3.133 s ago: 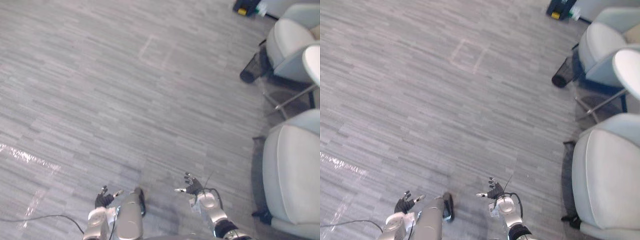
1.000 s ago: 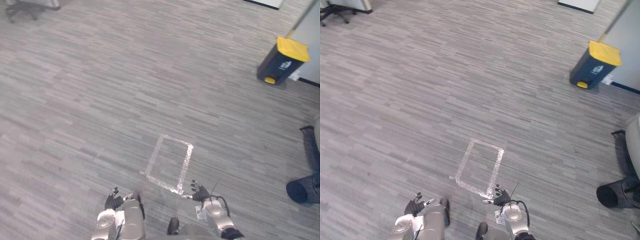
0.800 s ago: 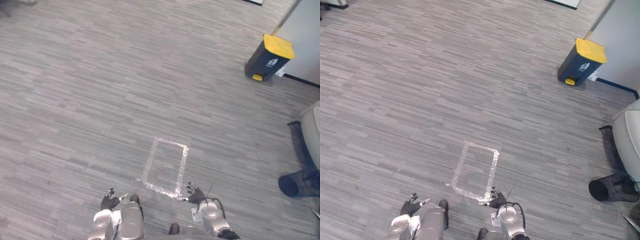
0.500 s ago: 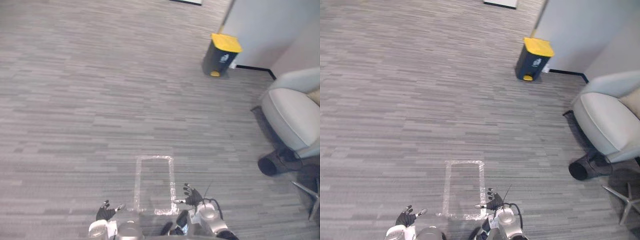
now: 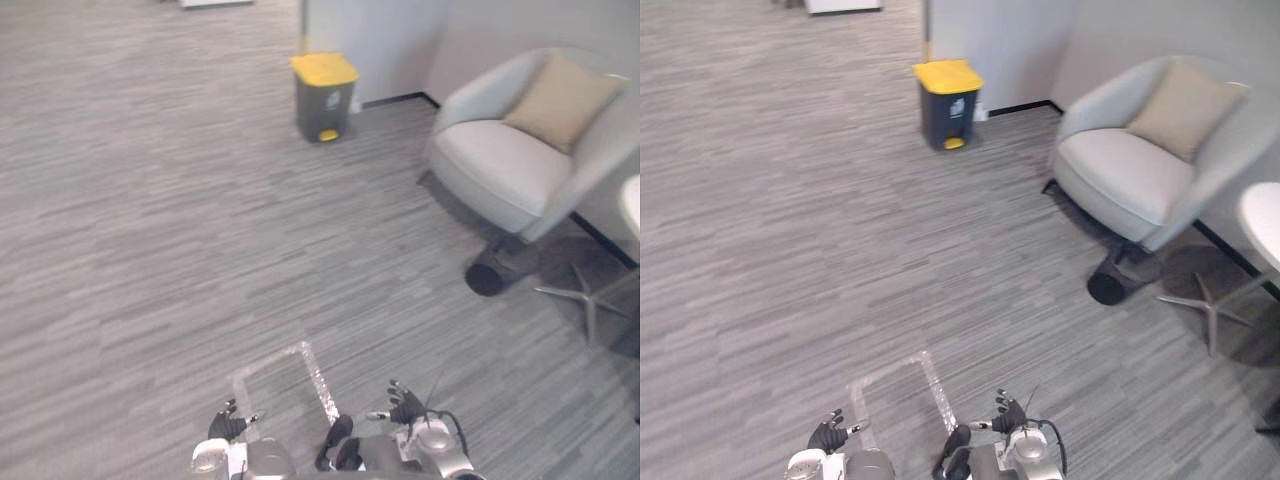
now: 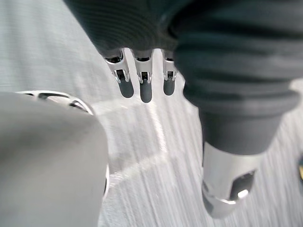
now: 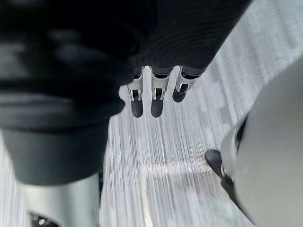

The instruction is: Organize the slippers on the shoe rack

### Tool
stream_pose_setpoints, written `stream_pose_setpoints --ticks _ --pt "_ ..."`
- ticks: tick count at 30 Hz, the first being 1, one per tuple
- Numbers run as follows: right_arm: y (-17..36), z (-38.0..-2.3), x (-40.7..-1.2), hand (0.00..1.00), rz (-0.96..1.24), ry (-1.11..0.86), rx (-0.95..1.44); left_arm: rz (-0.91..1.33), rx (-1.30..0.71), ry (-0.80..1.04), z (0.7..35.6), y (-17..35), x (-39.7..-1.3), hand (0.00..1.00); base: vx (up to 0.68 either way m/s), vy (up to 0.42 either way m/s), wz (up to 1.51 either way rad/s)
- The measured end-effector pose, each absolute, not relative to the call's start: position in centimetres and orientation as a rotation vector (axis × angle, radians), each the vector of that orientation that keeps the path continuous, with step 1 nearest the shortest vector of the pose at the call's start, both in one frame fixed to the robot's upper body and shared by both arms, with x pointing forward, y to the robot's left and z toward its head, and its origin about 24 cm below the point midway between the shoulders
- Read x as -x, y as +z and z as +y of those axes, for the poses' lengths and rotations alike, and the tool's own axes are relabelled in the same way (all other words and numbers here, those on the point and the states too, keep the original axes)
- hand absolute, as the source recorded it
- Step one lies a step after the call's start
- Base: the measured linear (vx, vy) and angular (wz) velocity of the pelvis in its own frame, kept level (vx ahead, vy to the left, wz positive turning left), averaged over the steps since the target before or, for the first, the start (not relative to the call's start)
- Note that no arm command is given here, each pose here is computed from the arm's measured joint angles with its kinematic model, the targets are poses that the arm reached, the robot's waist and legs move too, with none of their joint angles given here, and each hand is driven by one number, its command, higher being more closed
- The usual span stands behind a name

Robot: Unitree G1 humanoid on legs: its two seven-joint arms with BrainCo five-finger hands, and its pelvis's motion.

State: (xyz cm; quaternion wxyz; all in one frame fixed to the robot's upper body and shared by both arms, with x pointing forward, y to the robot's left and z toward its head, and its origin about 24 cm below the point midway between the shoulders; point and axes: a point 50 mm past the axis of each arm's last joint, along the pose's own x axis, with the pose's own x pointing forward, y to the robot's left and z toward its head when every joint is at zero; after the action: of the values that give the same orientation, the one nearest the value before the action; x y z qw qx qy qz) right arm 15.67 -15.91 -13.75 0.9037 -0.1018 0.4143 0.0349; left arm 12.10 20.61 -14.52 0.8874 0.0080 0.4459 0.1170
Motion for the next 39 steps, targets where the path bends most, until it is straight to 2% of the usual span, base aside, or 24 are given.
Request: stream_pose_setpoints --ticks 6,15,25,30,39 --pt "-13.9 -16.2 -15.3 0.00 0.861 0.095 0.244 0.986 -0.001 0.266 20.5 -15.2 -9.9 0.00 0.06 0.267 -1.55" --pt "-14.6 -15.8 -14.4 0.00 0.914 0.105 0.230 1.047 -0.010 0.284 21.2 -15.7 -8.3 0.00 0.12 0.137 -0.67" --pt "-14.6 -16.4 -14.4 0.00 0.924 0.068 0.197 1.054 -0.034 0.263 21.5 -15.7 -8.5 0.00 0.12 -0.022 -0.33" --pt "-14.7 -18.0 -14.1 0.00 0.938 0.033 0.224 1.052 -0.033 0.225 20.6 -15.8 -8.7 0.00 -0.06 -0.012 -0.28" --pt "-15.0 -18.2 -13.1 0.00 0.965 -0.009 0.203 1.061 -0.017 0.286 21.6 -15.7 -8.2 0.00 -0.05 0.042 -0.41"
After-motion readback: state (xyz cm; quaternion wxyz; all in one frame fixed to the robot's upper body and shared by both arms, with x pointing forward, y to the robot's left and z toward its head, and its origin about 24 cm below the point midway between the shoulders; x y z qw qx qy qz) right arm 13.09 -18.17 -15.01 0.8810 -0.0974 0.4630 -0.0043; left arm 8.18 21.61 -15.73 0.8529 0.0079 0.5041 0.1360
